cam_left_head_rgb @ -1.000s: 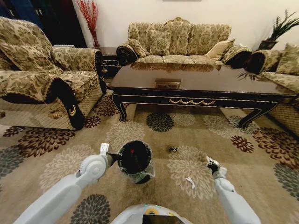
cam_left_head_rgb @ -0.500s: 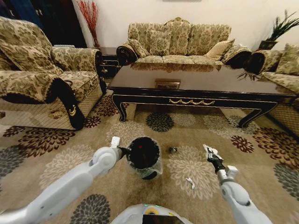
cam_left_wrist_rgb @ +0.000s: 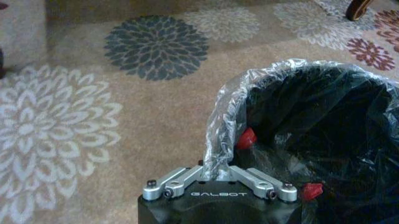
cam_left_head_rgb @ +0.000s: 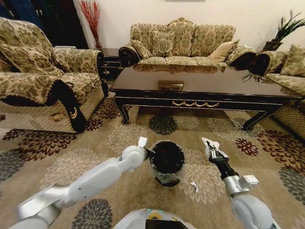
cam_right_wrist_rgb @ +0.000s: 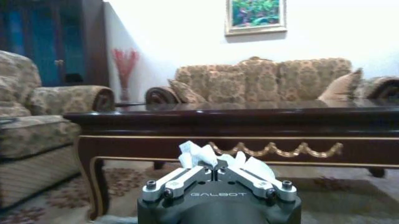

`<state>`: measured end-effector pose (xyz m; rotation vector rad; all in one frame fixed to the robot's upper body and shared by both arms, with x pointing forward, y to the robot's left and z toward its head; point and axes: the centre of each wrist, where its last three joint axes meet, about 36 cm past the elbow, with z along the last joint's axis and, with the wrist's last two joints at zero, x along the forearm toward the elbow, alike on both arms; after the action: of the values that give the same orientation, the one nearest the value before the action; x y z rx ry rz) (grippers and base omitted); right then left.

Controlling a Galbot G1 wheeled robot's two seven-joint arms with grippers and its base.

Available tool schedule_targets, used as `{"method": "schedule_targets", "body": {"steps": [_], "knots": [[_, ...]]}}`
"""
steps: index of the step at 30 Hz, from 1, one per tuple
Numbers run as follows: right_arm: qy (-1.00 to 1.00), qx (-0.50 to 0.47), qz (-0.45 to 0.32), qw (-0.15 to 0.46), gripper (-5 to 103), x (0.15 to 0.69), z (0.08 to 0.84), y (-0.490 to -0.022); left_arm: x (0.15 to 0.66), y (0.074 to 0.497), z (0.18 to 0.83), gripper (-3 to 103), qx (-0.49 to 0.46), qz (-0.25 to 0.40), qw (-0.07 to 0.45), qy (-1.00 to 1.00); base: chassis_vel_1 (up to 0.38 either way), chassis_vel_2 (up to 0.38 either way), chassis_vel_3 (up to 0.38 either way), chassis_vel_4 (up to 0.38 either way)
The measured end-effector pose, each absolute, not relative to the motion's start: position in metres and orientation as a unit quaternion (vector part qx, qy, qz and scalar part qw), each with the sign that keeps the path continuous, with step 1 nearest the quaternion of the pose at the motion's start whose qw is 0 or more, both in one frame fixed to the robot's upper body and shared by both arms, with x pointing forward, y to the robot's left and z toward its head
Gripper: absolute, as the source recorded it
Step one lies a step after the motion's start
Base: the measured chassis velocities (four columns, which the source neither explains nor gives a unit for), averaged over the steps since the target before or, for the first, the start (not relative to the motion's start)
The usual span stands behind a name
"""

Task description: Move to the front of the table and pick up the trash from the floor, then place it into the trash bin.

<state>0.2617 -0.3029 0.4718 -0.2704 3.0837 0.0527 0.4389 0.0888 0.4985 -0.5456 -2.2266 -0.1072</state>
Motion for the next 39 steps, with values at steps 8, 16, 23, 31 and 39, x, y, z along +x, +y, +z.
{"method": "schedule_targets", "body": {"steps": [8, 16, 23, 31, 39], "knots": [[0.991, -0.135, -0.001, 0.024, 0, 0.250, 0.473, -0.288, 0.442, 0.063, 0.496, 2, -0.231, -0.050, 0.413, -0.879, 0.000, 0.000, 0.000, 0.000], [0.987, -0.158, 0.000, -0.002, 0, 0.238, 0.455, -0.274, 0.444, 0.046, 0.494, 2, -0.240, -0.051, 0.415, -0.876, 0.000, 0.000, 0.000, 0.000], [0.985, -0.169, 0.000, -0.024, 0, 0.231, 0.437, -0.261, 0.439, 0.039, 0.491, 2, -0.248, -0.057, 0.419, -0.871, 0.000, 0.000, 0.000, 0.000], [0.984, -0.174, -0.005, -0.037, 0, 0.227, 0.420, -0.252, 0.435, 0.038, 0.485, 2, -0.248, -0.057, 0.426, -0.868, 0.000, 0.000, 0.000, 0.000], [0.984, -0.174, 0.004, -0.045, 19, 0.226, 0.418, -0.250, 0.435, 0.042, 0.484, 2, -0.245, -0.061, 0.426, -0.869, 0.000, 0.000, 0.000, 0.000]]}}
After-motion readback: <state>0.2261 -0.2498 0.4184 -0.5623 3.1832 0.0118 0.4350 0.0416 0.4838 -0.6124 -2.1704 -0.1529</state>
